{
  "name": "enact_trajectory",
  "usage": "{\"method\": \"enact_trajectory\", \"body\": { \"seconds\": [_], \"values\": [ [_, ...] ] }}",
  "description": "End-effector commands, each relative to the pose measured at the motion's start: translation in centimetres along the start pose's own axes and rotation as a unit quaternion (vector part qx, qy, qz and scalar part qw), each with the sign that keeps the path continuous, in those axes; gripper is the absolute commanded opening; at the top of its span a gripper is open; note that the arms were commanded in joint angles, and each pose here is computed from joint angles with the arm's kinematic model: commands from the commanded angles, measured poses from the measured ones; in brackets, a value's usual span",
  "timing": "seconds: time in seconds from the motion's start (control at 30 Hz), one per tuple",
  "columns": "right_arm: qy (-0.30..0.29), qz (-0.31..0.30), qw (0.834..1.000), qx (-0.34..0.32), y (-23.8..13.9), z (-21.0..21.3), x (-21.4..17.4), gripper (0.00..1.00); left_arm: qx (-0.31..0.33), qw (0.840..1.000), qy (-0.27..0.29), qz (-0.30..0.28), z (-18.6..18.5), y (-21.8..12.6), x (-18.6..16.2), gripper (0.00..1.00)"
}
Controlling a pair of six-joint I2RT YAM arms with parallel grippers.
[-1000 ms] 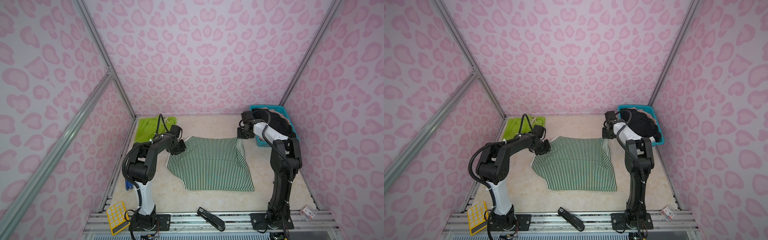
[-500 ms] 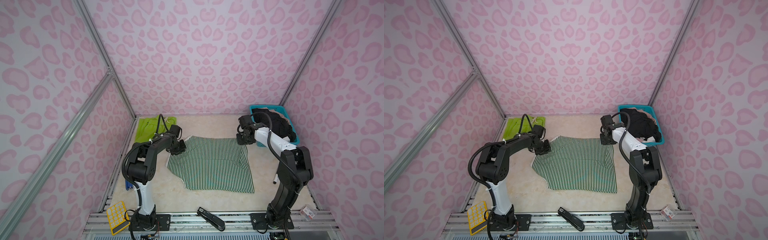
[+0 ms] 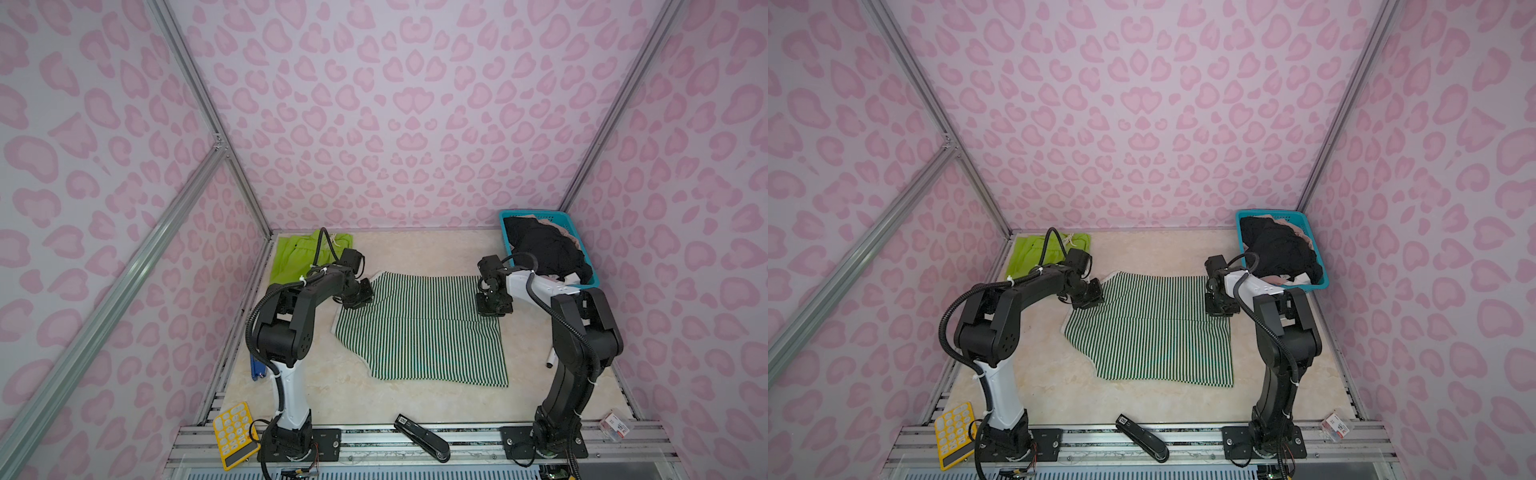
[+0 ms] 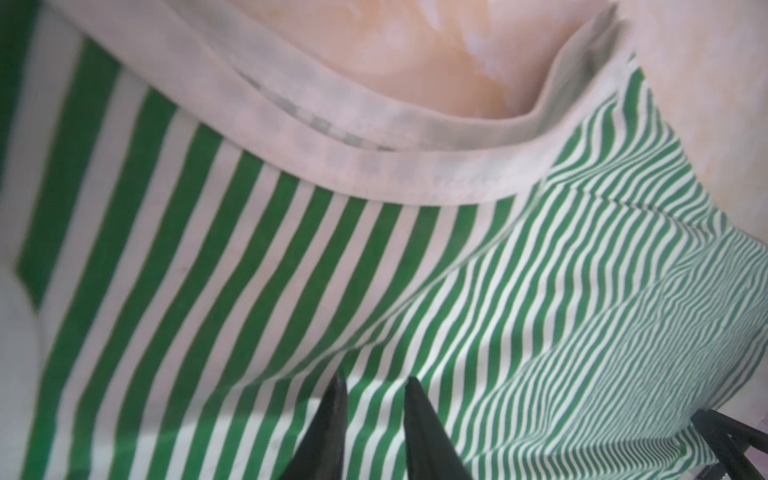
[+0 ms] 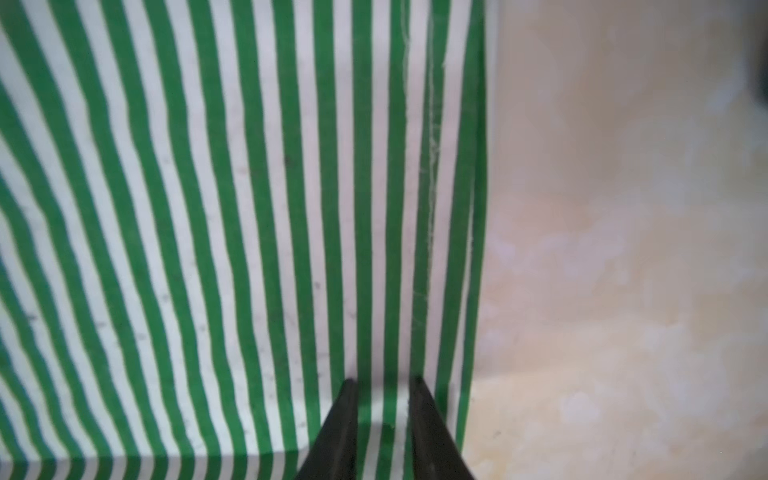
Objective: Fold and stack the mixed laundry pile
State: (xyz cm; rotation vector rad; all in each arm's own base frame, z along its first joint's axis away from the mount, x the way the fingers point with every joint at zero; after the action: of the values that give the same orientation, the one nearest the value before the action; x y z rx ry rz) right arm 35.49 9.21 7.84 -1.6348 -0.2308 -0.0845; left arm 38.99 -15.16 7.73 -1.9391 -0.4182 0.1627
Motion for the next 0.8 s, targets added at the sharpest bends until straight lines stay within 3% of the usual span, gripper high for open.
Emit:
{"method": "enact_trajectory", "body": {
  "seconds": [0.0, 0.2, 0.3, 0.53, 0.67, 0.77],
  "values": [
    [0.0, 0.009, 0.999, -0.039, 1.0, -1.1, 0.6, 0.24, -0.011, 1.0, 0.001, 0.007, -0.6, 0.7, 0.5, 0.28],
    [0.005, 0.007, 0.995, -0.099, 0.8, -3.1, 4.9, 0.21, -0.068, 0.996, 0.019, 0.052, -4.2, 2.9, 1.8, 0.29],
    [0.01, -0.032, 0.994, -0.104, -2.0, -3.3, 7.0, 0.22, -0.073, 0.996, 0.037, 0.028, -6.0, 3.0, 2.8, 0.32],
    [-0.034, -0.082, 0.994, -0.068, -7.2, -1.0, 6.3, 0.32, -0.076, 0.99, 0.066, -0.099, -7.2, -4.4, 3.8, 0.51],
    [-0.08, -0.075, 0.994, 0.01, -8.0, 2.6, 2.6, 0.34, -0.047, 0.987, 0.078, -0.134, -4.7, -9.2, 1.3, 0.58],
    [-0.093, -0.063, 0.992, 0.051, -7.8, 4.5, -0.2, 0.34, -0.017, 0.988, 0.064, -0.141, -1.6, -11.0, -1.0, 0.58]
  ]
}}
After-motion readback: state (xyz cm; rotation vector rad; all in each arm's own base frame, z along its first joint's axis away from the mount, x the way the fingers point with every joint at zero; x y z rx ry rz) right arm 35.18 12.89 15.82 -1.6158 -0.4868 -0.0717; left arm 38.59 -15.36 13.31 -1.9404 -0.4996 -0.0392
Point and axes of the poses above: each gripper's point midway between its finger pads, its own y axis out along the fingers, its own z axis along the line the jaws close on, x = y × z, the point moved 6 cm from there along -y, back along the fingers, and after that the axes turned 4 degrees about -y, right-handed, at the moved point
